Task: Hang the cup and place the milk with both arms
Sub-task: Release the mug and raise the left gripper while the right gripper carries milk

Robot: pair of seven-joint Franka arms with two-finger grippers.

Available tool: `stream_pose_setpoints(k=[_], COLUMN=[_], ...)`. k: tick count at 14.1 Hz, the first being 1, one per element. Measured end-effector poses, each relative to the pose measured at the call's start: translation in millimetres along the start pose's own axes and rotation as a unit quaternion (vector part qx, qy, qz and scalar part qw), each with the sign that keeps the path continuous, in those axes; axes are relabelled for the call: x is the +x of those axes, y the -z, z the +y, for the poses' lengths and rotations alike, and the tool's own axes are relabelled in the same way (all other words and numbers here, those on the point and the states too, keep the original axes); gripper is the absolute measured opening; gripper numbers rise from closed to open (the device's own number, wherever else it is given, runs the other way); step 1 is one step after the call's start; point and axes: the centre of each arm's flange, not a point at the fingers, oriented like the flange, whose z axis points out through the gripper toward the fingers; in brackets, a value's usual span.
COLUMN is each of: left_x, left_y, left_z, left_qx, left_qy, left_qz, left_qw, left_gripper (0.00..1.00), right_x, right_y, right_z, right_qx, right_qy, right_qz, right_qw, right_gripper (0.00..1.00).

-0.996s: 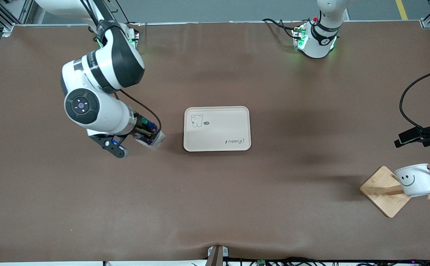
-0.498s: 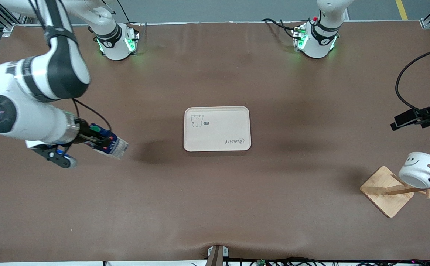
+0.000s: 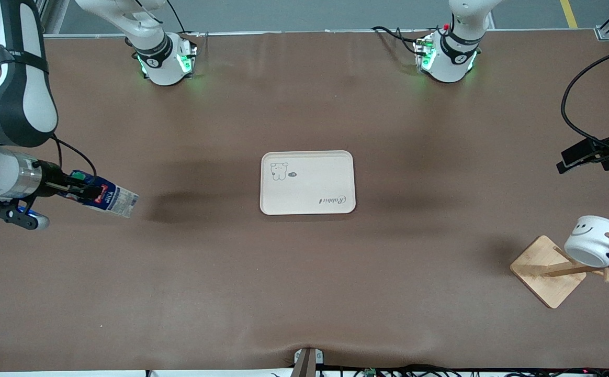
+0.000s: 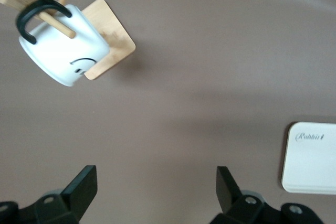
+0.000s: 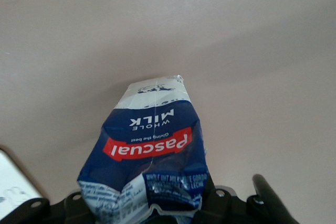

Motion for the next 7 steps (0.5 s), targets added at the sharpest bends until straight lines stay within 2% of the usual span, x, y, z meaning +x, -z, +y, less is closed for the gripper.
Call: stream_pose_setpoints(k=[2, 5, 7], left_x=[-7, -22, -32], left_y=[4, 19, 25], left_z=[10, 17, 29], left_qx=[0.01, 0.021, 0.024], left_qy=[-0.003, -0.005, -0.014], left_qz=[-0.013, -0.023, -0.024], left_qw=[1.0, 1.0, 0.999], left_gripper=[1.0, 1.0, 1.0], right_x=[1, -2, -13], right_y=[-7, -31, -55], right_z=[21, 44, 51], right_qx=[-0.012, -0.005, -0.003], right_qy=[0.01, 0.027, 0.037], right_qz=[0.012, 0.047, 0.05], right_qw=[1.0, 0.999, 0.998], right_gripper=[0.67, 0.67, 0.67])
